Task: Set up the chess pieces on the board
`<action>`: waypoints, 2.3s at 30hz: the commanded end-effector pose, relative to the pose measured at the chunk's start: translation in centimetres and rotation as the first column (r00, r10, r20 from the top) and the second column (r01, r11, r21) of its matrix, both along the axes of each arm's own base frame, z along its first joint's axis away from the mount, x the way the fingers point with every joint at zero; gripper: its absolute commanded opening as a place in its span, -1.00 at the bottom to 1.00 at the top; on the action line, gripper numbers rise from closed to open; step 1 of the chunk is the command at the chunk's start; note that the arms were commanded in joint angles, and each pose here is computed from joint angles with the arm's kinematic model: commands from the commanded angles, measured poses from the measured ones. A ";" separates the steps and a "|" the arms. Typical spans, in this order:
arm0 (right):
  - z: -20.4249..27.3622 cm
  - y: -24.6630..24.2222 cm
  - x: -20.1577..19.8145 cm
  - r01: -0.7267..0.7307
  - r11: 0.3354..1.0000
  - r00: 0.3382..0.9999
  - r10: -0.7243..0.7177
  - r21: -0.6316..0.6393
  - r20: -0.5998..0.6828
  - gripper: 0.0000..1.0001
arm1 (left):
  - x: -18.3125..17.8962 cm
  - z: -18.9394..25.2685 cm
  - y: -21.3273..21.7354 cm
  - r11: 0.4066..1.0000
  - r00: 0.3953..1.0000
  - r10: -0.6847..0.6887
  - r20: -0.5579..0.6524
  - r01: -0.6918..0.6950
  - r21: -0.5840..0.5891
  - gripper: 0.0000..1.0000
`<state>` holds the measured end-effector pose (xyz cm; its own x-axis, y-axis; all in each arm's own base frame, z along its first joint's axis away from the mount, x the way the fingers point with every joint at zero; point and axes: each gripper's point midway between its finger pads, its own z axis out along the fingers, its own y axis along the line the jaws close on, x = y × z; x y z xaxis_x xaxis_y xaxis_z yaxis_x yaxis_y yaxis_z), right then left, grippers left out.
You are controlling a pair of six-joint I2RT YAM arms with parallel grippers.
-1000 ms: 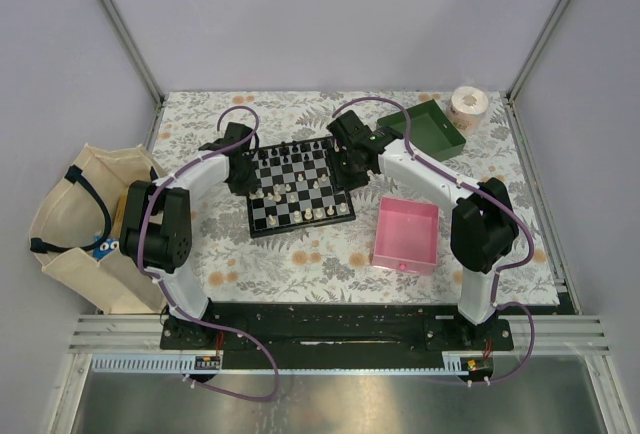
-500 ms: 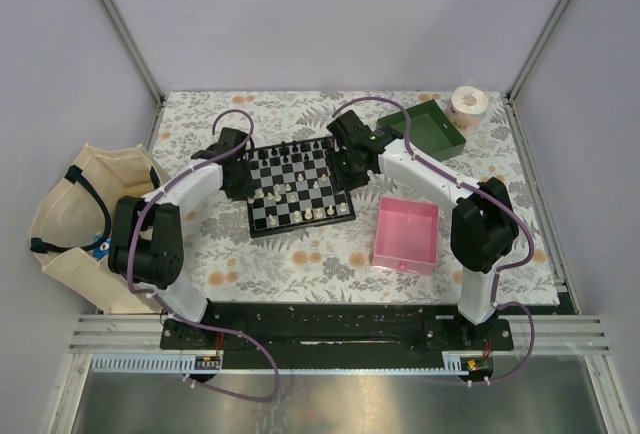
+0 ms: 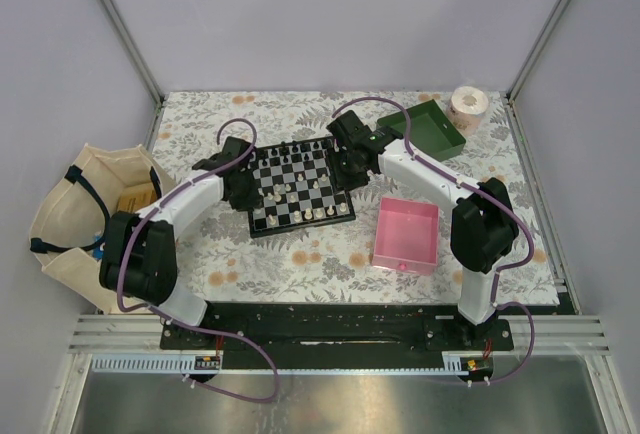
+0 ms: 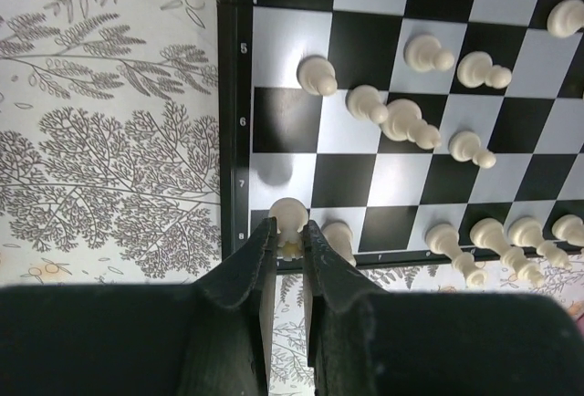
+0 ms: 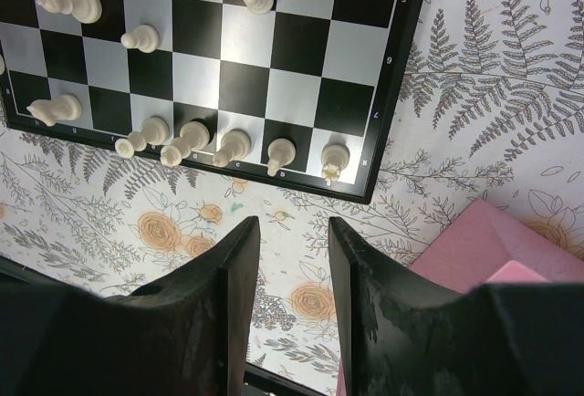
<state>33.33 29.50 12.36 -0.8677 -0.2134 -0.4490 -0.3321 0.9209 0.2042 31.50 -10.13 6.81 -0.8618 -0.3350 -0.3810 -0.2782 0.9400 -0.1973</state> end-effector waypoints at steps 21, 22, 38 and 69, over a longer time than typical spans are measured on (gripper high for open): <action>2.3 1.1 0.1 -0.012 0.998 0.999 0.009 0.057 0.042 -0.10 | -2.7 -0.7 -1.3 1.000 0.999 -0.014 -0.040 0.014 -0.008 -0.91; 2.2 1.1 0.1 -0.011 0.998 0.999 0.009 0.057 0.038 -0.11 | -2.7 -0.7 -1.4 1.000 0.999 -0.013 -0.041 0.013 -0.010 -0.90; 2.4 1.0 0.2 -0.009 0.998 0.999 0.006 0.058 0.045 -0.10 | -2.8 -1.5 -1.5 1.000 0.998 -0.023 -0.065 0.022 -0.006 -0.56; 3.9 1.7 1.1 0.002 0.996 0.997 -0.009 0.090 0.072 -0.08 | 4.1 5.1 -3.0 0.995 0.984 -0.098 0.151 0.098 0.008 -0.02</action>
